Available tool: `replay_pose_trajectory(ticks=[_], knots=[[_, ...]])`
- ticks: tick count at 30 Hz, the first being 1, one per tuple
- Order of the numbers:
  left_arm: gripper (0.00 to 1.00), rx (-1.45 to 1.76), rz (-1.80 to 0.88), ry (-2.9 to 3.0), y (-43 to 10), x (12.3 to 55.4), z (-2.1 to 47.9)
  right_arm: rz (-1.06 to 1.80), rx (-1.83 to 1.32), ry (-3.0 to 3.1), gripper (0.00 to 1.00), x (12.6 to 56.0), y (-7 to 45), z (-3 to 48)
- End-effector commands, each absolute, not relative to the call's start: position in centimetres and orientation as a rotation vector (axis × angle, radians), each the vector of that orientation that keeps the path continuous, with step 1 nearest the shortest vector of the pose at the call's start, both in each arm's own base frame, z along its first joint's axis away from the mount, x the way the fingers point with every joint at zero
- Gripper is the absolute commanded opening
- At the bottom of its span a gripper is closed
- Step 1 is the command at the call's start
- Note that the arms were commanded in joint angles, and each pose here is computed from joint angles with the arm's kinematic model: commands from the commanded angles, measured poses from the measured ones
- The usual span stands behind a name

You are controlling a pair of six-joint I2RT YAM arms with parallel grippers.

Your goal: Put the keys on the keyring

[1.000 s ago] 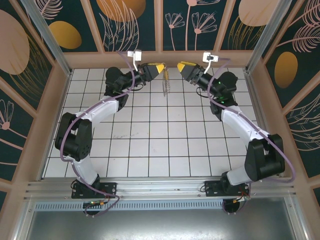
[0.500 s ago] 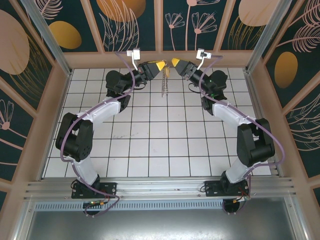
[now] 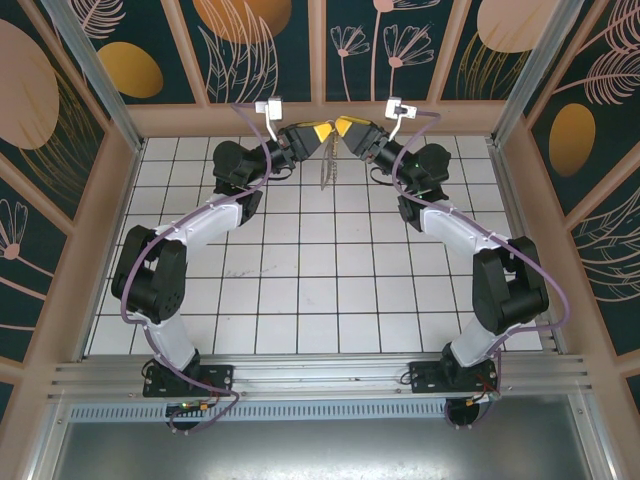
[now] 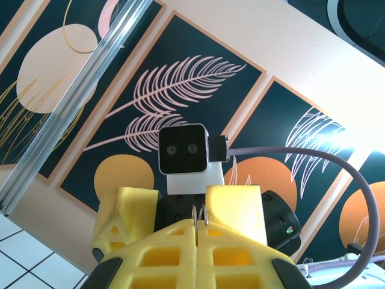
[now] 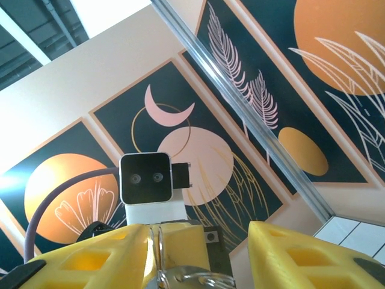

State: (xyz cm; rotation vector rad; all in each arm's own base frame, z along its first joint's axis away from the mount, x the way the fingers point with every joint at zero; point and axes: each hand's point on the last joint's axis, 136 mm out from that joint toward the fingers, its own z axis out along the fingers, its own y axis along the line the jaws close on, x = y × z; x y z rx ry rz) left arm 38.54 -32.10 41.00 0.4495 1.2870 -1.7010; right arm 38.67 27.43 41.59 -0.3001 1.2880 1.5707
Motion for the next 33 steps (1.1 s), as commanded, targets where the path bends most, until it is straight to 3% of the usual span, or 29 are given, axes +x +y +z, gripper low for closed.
replay_pose_trajectory(ticks=[1,7,12,21,24,29,33], knots=[[0.0,0.485,-1.686,1.222,-31.9,37.6,42.8,1.558,-0.401,1.174,0.47,36.8,27.7,44.6],[0.0,0.487,-1.688,1.226,-32.1,37.6,42.7,1.563,-0.406,1.185,0.43,36.7,27.9,44.2],[0.0,0.489,-1.684,1.226,-32.1,37.6,42.8,1.56,-0.408,1.195,0.31,36.5,27.8,43.9],[0.0,0.488,-1.684,1.229,-32.3,37.7,42.9,1.56,-0.425,1.208,0.29,36.0,27.8,43.3],[0.0,0.485,-1.684,1.231,-32.3,37.8,42.9,1.563,-0.428,1.212,0.23,35.9,27.8,43.1],[0.0,0.489,-1.685,1.231,-32.4,37.8,42.9,1.559,-0.429,1.217,0.02,35.9,27.8,42.9],[0.0,0.497,-1.684,1.233,-32.5,37.8,42.9,1.551,-0.423,1.225,0.0,36.2,27.6,42.9]])
